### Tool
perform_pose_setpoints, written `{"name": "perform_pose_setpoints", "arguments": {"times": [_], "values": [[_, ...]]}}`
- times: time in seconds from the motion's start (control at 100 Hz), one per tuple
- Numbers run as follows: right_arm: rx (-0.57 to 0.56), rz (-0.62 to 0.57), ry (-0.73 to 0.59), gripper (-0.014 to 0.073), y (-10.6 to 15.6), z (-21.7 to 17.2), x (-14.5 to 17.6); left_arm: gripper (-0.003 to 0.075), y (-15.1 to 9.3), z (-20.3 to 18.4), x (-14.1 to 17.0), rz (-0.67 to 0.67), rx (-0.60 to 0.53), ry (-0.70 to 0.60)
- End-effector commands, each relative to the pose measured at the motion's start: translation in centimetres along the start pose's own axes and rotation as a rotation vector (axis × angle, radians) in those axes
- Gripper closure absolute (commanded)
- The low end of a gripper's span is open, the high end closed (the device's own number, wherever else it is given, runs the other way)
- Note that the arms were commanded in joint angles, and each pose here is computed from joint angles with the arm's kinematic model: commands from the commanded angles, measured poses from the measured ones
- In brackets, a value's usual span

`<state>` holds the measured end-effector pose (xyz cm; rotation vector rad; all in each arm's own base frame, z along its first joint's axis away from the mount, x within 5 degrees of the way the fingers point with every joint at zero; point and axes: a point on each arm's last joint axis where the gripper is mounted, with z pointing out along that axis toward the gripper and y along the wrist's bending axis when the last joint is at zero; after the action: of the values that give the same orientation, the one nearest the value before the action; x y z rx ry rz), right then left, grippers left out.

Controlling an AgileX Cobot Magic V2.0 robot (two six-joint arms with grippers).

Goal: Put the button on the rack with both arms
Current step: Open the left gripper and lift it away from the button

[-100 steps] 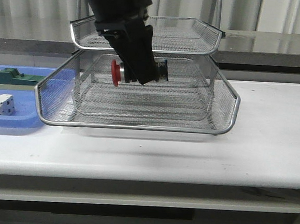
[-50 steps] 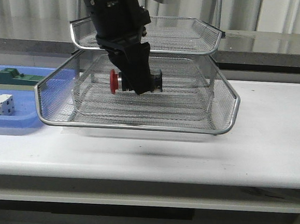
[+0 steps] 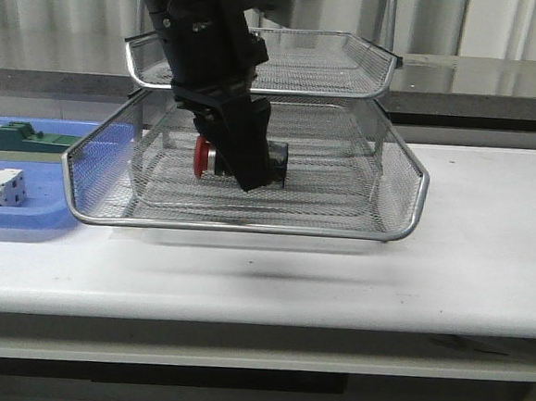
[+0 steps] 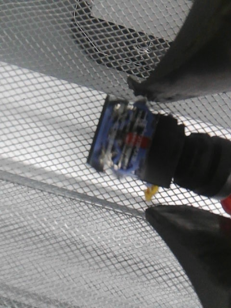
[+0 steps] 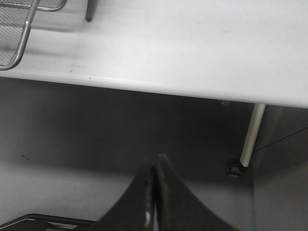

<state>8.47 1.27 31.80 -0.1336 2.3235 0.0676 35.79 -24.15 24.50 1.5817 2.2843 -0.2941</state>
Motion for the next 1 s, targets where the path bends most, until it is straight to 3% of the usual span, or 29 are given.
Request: {"name": "perform_pose_setpoints", "arguments": {"times": [0.0, 0.43, 0.73, 0.99], "values": [[0.012, -0.010, -0.072, 0.0661, -0.1, -0.5, -1.0, 0.0251, -0.4, -3.5, -1.6, 0.016, -0.050, -0.104], [0.012, -0.010, -0.072, 0.0661, -0.1, -0.5, -1.0, 0.0237, -1.3, -8.5, -2.9, -0.076, 0.022, -0.071], [0.012, -0.010, -0.072, 0.0661, -0.1, -0.5, -1.0, 0.0237, -1.8, -15.2, -1.7, -0.163, -0.091, -0.171], [0.012, -0.010, -0.072, 0.0661, -0.1, -0.5, -1.0, 0.0239, -2.4, -22.1, 2.5, -0.281, -0.221, -0.258]]}}
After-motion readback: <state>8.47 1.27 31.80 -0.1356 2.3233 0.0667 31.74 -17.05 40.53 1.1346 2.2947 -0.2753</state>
